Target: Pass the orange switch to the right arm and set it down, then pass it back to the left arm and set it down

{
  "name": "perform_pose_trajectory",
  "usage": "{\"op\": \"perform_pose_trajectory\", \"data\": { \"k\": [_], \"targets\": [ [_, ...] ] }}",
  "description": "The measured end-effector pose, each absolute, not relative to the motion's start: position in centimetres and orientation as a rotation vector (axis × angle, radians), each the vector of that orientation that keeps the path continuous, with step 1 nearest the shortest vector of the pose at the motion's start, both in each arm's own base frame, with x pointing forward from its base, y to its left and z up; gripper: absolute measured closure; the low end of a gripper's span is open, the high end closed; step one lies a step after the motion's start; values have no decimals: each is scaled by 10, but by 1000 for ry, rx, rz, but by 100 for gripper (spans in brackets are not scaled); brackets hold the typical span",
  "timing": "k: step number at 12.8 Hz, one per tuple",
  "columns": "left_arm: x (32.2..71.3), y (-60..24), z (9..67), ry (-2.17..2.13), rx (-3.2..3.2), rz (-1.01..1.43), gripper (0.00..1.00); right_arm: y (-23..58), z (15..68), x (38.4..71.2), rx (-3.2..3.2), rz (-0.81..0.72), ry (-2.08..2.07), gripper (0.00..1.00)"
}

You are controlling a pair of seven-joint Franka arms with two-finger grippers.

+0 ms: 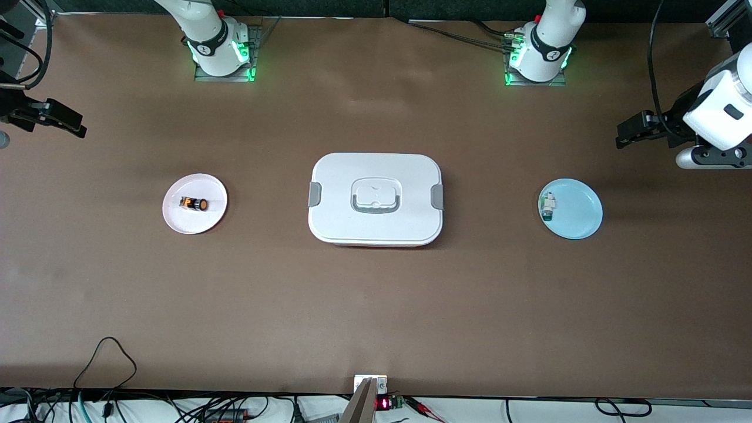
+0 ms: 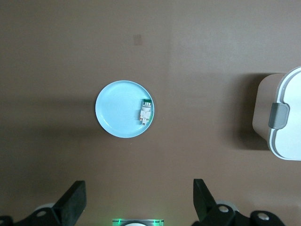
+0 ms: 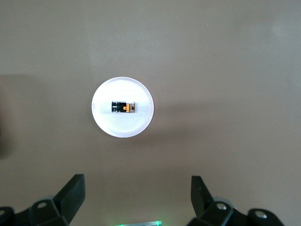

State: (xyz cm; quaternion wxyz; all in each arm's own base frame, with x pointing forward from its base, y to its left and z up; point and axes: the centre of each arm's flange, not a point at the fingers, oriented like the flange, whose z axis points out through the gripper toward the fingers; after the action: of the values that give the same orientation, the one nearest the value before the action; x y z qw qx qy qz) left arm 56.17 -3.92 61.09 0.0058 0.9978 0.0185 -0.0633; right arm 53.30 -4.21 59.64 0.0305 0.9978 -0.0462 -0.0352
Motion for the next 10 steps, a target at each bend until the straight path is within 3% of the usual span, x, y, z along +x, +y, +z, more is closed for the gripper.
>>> {"op": "perform_pose_trajectory", "data": {
  "k": [10],
  "targets": [
    [561,-41,610,53,3123,-208,0,-41,575,545,3076,-150,-137,0]
  ]
}}
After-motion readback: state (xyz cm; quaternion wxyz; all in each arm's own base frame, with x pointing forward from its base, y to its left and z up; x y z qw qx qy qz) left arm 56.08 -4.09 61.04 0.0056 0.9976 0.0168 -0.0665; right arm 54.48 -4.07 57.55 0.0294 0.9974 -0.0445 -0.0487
